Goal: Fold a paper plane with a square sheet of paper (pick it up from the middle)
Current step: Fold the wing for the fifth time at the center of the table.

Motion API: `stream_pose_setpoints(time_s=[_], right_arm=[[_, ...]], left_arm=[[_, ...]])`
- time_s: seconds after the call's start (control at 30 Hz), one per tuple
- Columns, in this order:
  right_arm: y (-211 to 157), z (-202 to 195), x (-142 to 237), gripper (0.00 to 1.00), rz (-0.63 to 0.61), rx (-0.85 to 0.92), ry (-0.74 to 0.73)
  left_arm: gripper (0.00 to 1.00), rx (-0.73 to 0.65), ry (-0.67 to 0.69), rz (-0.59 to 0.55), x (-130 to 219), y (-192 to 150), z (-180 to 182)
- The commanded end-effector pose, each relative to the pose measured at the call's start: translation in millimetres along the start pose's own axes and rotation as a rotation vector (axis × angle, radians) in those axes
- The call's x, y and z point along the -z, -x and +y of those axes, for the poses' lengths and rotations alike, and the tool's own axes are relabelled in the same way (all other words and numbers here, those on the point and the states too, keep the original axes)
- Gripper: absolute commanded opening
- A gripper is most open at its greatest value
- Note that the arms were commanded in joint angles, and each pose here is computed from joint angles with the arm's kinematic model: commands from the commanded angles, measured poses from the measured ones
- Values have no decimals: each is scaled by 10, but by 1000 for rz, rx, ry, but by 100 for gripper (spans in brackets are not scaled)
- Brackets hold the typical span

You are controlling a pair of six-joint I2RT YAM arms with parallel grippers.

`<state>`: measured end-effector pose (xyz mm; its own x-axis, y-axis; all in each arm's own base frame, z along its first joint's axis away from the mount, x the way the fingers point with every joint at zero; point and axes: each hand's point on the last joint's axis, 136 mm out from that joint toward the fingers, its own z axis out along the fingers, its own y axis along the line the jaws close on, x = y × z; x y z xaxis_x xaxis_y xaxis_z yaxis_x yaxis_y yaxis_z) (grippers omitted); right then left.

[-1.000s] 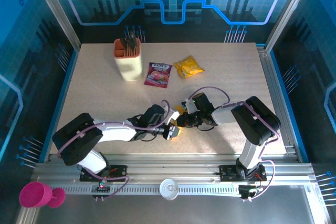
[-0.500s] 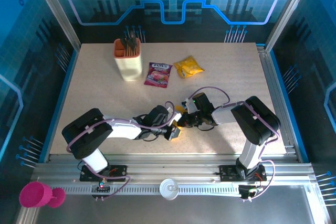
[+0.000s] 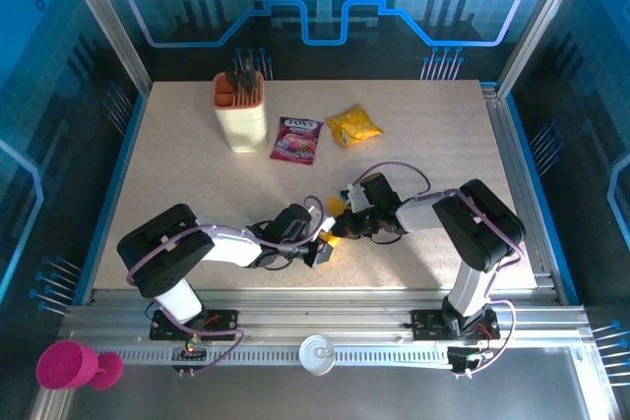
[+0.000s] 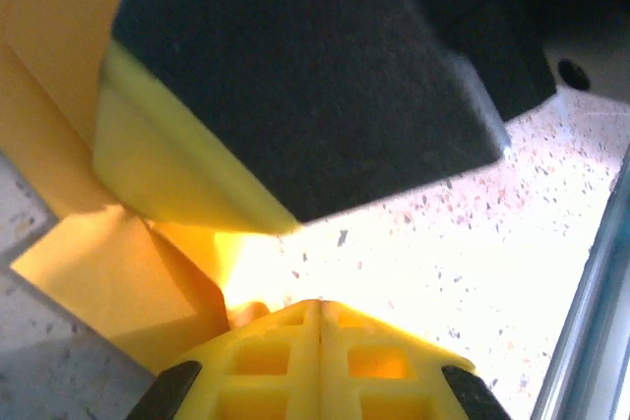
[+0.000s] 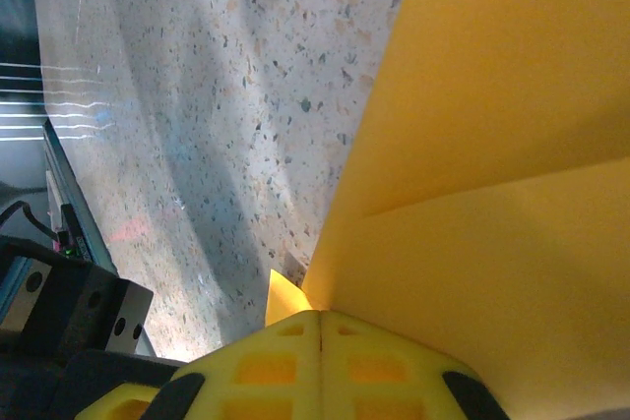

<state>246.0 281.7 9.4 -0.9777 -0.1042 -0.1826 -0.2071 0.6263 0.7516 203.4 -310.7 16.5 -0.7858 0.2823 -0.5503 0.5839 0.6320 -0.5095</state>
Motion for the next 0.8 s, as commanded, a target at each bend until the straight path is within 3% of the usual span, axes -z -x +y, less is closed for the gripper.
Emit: stream_pose_setpoints(time_s=[0.0, 0.37, 0.47, 0.63, 0.77], right_arm=[[-404, -597, -170, 0, 97, -110, -208], [-431, -631, -176, 0, 97, -129, -210], [-440, -635, -179, 0, 99, -128, -210], [-441, -626, -183, 0, 99, -127, -203], [-448, -628, -194, 0, 101, -130, -197]], left_arm=[[0, 50, 22, 102, 38, -423, 18], [0, 188, 93, 123, 256, -1102, 122], [0, 181, 90, 72, 345, -902, 31], [0, 63, 73, -55, 520, -251, -215], [0, 30, 23, -82, 507, 106, -293]])
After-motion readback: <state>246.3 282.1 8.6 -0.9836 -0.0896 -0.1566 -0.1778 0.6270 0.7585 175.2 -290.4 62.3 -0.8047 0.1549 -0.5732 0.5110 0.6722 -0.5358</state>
